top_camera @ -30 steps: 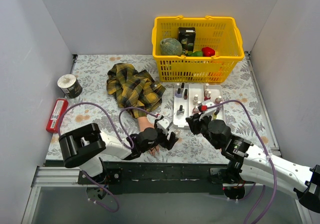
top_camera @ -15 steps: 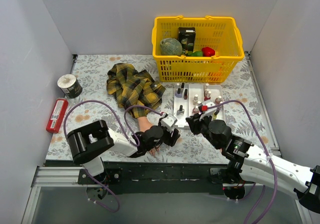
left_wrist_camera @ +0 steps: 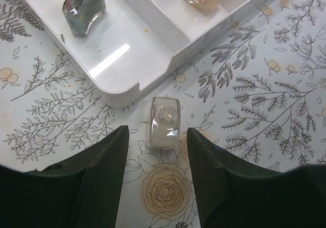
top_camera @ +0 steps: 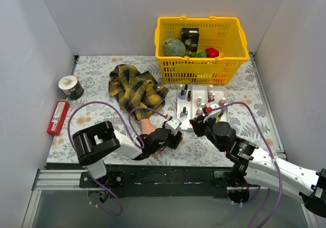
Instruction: Paint the nails
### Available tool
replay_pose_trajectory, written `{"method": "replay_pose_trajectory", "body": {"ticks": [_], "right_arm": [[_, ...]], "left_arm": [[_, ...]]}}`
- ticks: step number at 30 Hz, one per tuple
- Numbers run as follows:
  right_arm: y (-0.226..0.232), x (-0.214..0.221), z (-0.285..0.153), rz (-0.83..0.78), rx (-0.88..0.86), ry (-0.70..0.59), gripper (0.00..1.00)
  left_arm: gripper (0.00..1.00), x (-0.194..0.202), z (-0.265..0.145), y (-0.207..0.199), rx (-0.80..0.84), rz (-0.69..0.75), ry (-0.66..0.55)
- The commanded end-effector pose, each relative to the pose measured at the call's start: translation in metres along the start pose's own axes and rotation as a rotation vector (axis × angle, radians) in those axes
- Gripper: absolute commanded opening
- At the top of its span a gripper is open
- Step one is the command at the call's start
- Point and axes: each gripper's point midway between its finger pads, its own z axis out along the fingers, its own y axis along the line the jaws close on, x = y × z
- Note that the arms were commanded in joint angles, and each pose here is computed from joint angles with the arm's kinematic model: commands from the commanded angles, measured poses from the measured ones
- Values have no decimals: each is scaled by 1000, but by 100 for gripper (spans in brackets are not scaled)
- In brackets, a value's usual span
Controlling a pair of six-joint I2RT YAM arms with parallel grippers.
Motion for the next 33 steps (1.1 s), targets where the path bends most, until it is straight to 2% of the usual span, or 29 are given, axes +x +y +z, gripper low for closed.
{"method": "replay_pose_trajectory", "body": {"ticks": [1, 3, 15, 25, 33], "right_arm": [[3, -12, 1, 33, -9, -48, 1], [3, -11, 2, 30, -10, -45, 1], [3, -10, -1, 33, -16, -43, 1], [1, 20, -8, 34, -42, 29, 1], [4, 36, -19, 88, -101, 8, 1]], "left_arm": [[47, -8, 7, -1, -16, 16, -23], [47, -7, 9, -1, -17, 19, -20], [22, -5, 3, -3, 2, 25, -5], [20, 0, -8, -22, 137, 50, 3], [20, 12, -18, -32, 230, 103, 17]]}}
